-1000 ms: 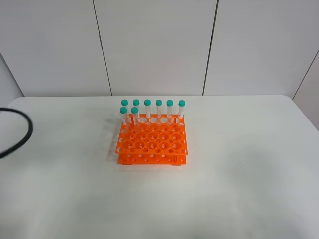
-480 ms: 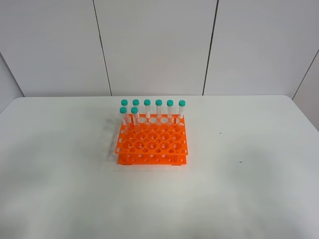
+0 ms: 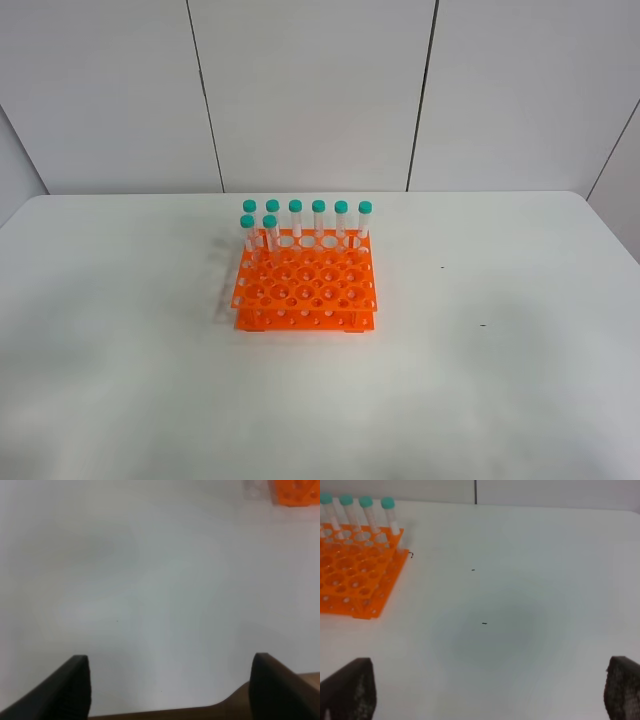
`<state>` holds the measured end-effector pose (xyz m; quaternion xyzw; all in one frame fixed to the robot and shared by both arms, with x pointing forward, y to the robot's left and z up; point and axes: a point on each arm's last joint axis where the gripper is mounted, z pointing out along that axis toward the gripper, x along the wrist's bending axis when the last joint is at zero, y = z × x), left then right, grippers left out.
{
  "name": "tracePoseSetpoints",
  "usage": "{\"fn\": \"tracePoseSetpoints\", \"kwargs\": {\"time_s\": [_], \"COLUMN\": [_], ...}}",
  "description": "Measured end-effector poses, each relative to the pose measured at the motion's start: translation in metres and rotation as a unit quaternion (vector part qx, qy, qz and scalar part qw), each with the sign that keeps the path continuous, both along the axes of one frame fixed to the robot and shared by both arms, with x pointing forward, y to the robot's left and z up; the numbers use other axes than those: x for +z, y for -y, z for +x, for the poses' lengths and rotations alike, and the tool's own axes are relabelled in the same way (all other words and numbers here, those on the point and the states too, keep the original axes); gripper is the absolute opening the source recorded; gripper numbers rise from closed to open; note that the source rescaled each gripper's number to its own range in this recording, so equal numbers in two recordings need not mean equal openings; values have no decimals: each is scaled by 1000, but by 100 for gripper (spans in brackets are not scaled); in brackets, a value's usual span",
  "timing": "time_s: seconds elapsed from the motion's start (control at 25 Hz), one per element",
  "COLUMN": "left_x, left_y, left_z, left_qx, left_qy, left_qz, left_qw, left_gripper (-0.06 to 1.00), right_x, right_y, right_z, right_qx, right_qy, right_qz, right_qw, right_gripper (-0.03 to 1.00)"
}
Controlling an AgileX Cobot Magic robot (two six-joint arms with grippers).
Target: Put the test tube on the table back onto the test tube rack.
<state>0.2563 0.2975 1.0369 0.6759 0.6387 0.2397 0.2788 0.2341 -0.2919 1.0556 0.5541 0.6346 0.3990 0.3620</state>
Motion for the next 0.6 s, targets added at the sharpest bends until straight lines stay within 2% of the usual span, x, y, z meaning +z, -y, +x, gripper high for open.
{"fn": "tracePoseSetpoints", "kwargs": {"time_s": [0.28,0.6], "left_x": [0,1], "left_y": [0,-2], "left_z": [-2,-27], "left_qx": [-1,-1], "left_qy": [7,98], "left_qz": [0,-6], "left_qw": [1000,995], "left_gripper": [100,100], "right_x": [0,0], "right_y": [0,0], "right_z": [0,0], "right_qx": [0,0], "right_qy": [0,0], "right_qz": [0,0], "right_qw": [1000,1000], "right_gripper": [100,100]}}
